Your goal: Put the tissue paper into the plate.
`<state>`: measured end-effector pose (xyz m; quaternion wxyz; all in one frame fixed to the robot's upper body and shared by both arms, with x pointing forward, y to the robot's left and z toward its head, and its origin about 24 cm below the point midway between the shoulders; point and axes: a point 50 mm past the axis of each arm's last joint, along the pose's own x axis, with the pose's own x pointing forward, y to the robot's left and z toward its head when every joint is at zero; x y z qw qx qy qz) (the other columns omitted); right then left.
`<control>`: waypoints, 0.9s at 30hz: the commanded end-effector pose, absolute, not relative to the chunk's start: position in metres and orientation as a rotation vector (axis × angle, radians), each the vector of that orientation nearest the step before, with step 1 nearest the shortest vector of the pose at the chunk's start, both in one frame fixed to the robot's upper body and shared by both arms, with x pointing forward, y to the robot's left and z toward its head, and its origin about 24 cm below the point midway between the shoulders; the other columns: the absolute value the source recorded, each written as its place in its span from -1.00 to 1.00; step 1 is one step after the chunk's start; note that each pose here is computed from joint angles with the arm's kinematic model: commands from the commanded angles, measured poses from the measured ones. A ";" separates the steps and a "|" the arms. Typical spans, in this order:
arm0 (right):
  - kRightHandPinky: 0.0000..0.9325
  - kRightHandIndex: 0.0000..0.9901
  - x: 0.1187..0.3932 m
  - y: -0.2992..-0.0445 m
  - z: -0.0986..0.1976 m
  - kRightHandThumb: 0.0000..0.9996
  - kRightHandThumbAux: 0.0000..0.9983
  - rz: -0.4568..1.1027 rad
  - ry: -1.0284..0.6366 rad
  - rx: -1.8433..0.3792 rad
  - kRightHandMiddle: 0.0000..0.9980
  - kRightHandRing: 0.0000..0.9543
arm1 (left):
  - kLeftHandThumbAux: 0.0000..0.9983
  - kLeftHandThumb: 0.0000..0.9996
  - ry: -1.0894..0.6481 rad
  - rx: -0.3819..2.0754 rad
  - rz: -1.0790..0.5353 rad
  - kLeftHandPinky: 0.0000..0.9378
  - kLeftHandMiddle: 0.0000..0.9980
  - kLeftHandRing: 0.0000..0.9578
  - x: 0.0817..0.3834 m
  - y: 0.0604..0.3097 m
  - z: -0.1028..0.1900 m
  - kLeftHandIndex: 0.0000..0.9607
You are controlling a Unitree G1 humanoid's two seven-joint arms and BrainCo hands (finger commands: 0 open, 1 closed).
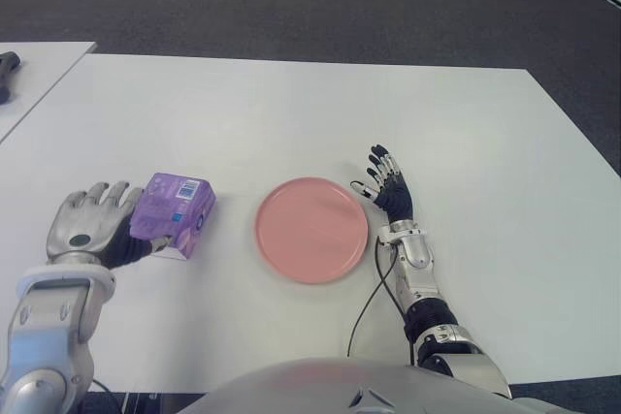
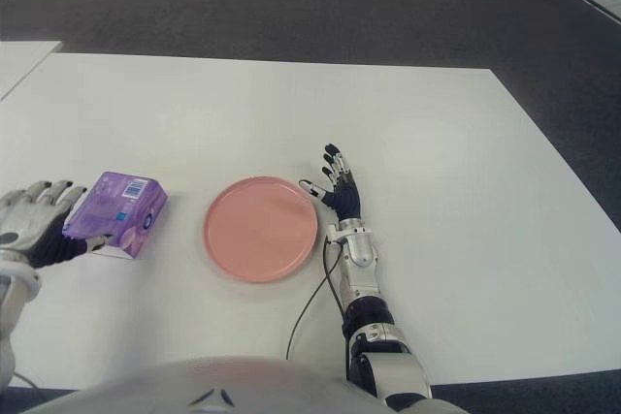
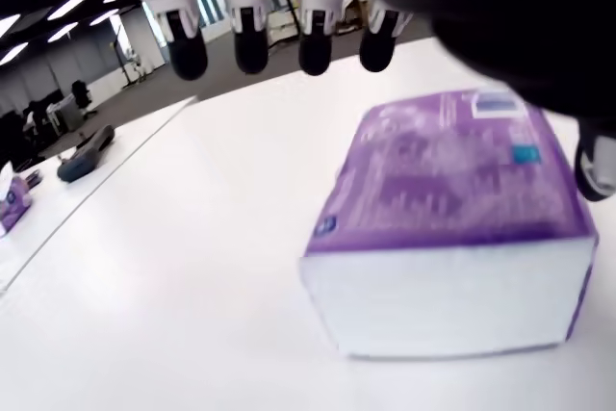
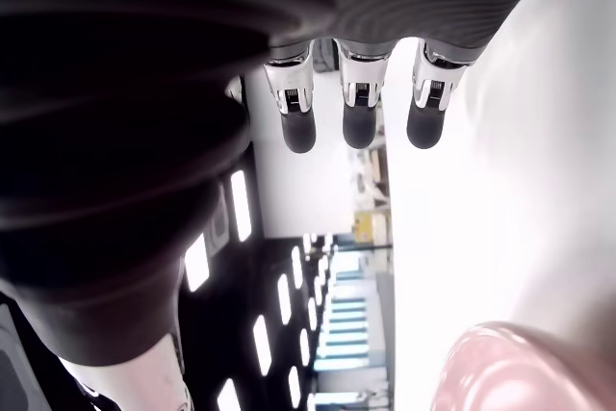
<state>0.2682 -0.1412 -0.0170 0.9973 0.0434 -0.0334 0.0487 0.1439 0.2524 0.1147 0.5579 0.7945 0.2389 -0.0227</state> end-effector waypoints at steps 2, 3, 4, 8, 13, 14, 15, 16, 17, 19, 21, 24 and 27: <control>-0.84 -0.92 0.239 -0.141 -0.054 -0.92 0.65 0.045 0.110 0.156 -0.97 -0.98 | -0.49 -0.75 0.610 1.874 -0.077 -1.00 -1.00 -1.00 0.136 0.249 0.108 -1.00; -0.84 -0.92 0.239 -0.141 -0.054 -0.91 0.65 0.043 0.109 0.159 -0.97 -0.98 | -0.50 -0.75 0.612 1.873 -0.077 -1.00 -1.00 -1.00 0.135 0.248 0.107 -1.00; -0.83 -0.92 0.239 -0.142 -0.054 -0.90 0.64 0.041 0.111 0.161 -0.97 -0.98 | -0.50 -0.75 0.616 1.874 -0.078 -1.00 -1.00 -1.00 0.134 0.248 0.106 -1.00; -0.82 -0.91 0.239 -0.142 -0.054 -0.87 0.62 0.039 0.101 0.175 -0.96 -0.97 | -0.52 -0.75 0.624 1.870 -0.083 -1.00 -1.00 -1.00 0.130 0.247 0.102 -1.00; -0.80 -0.91 0.238 -0.140 -0.053 -0.86 0.63 0.045 0.085 0.197 -0.95 -0.96 | -0.53 -0.76 0.626 1.872 -0.085 -1.00 -1.00 -1.00 0.131 0.245 0.098 -1.00; -0.80 -0.91 0.238 -0.139 -0.053 -0.86 0.64 0.047 0.082 0.203 -0.95 -0.96 | -0.53 -0.76 0.627 1.874 -0.086 -1.00 -1.00 -1.00 0.131 0.245 0.097 -1.00; -0.81 -0.91 0.238 -0.139 -0.053 -0.86 0.64 0.047 0.081 0.207 -0.95 -0.96 | -0.52 -0.76 0.624 1.875 -0.085 -1.00 -1.00 -1.00 0.131 0.245 0.096 -1.00; -0.81 -0.91 0.238 -0.139 -0.053 -0.86 0.64 0.048 0.081 0.209 -0.96 -0.96 | -0.51 -0.77 0.622 1.876 -0.084 -1.00 -1.00 -1.00 0.132 0.245 0.095 -1.00; -0.81 -0.91 0.238 -0.139 -0.053 -0.86 0.64 0.048 0.080 0.210 -0.96 -0.96 | -0.51 -0.78 0.616 1.877 -0.080 -1.00 -1.00 -1.00 0.132 0.245 0.094 -1.00; -0.82 -0.91 0.237 -0.138 -0.053 -0.86 0.64 0.049 0.078 0.208 -0.96 -0.96 | -0.50 -0.78 0.603 1.879 -0.072 -1.00 -1.00 -1.00 0.132 0.244 0.093 -1.00; -0.82 -0.91 0.237 -0.138 -0.053 -0.86 0.64 0.050 0.076 0.207 -0.96 -0.96 | -0.50 -0.78 0.593 1.881 -0.065 -1.00 -1.00 -1.00 0.132 0.244 0.093 -1.00; -0.82 -0.91 0.237 -0.143 -0.054 -0.87 0.64 0.050 0.080 0.200 -0.97 -0.97 | -0.49 -0.79 0.573 1.881 -0.053 -1.00 -1.00 -1.00 0.133 0.242 0.093 -1.00; -0.82 -0.92 0.237 -0.142 -0.054 -0.88 0.64 0.050 0.077 0.201 -0.97 -0.97 | -0.47 -0.78 0.548 1.872 -0.040 -1.00 -1.00 -1.00 0.133 0.241 0.093 -1.00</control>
